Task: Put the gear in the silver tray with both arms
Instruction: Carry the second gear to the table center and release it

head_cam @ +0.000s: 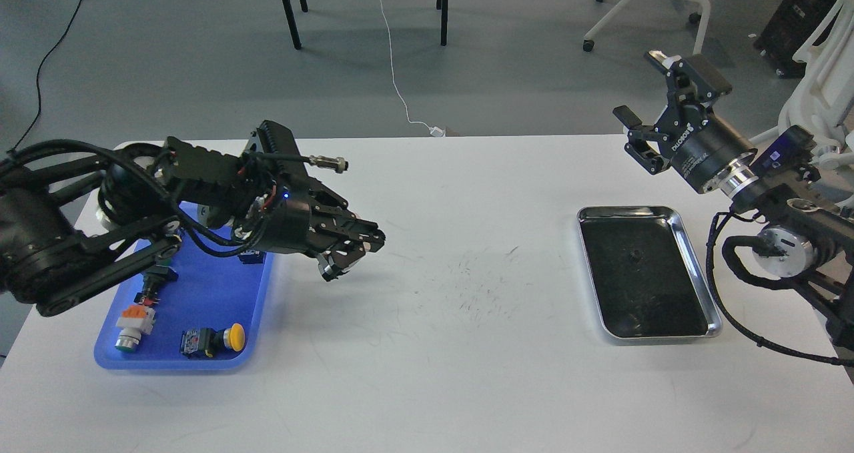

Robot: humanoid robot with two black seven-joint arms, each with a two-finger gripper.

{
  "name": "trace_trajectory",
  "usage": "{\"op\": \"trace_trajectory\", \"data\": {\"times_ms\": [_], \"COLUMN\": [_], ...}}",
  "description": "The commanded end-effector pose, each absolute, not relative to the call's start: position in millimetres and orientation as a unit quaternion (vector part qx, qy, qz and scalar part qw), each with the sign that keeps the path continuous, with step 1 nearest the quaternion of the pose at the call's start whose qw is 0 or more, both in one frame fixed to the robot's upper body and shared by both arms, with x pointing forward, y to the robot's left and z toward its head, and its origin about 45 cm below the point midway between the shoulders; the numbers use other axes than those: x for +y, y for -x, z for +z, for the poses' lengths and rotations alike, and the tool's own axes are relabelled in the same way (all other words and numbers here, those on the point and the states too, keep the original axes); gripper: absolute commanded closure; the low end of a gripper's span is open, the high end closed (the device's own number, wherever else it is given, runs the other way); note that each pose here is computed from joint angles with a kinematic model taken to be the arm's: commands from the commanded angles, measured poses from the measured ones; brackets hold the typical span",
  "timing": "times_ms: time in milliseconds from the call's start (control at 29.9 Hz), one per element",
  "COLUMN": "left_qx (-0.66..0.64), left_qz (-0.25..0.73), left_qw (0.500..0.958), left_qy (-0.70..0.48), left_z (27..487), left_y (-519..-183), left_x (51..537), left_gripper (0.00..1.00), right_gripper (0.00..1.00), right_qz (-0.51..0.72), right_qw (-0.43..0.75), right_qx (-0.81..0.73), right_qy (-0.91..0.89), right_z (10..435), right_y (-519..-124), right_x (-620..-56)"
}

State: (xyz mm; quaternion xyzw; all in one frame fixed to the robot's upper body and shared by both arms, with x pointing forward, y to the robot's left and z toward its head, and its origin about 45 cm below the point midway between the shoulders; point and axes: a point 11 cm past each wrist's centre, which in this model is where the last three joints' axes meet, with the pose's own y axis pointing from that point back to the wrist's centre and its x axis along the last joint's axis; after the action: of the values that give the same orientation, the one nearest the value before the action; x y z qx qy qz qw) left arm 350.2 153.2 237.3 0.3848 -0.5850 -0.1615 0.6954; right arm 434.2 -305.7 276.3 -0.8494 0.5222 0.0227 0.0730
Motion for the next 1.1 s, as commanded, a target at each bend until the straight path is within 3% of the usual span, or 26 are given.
{"op": "trace_trajectory", "data": {"times_ms": [0,334,635,1070], "left_qx": [-0.587,-0.574,-0.572,-0.554], "left_qz": [-0.197,-0.234,-0.267,-0.290], "left_qw": [0.684,0.677,0.677,0.683], "left_qy": [-0.385,-0.398,-0.379,-0.378], "left_z": [223,185,164,140], "left_y": [-355,-366,-345,-326], "left_x": [124,64,23,22], "left_gripper": [0.83,0.83,0.83,0.82], "right_gripper": [0.04,0.04,0.04,0.04], "right_qz": [0.015,-0.018,-0.016,-0.014], "right_qw": [0.093,0.081,0.065,0.058], "right_qx": [0.507,0.466,0.459,0.467], "right_qy": [0.857,0.881,0.886,0.882], "right_z": [307,332,321,315], "right_y": [-451,-468,-471,-470], "right_x": [-285,-229,-216,-225]}}
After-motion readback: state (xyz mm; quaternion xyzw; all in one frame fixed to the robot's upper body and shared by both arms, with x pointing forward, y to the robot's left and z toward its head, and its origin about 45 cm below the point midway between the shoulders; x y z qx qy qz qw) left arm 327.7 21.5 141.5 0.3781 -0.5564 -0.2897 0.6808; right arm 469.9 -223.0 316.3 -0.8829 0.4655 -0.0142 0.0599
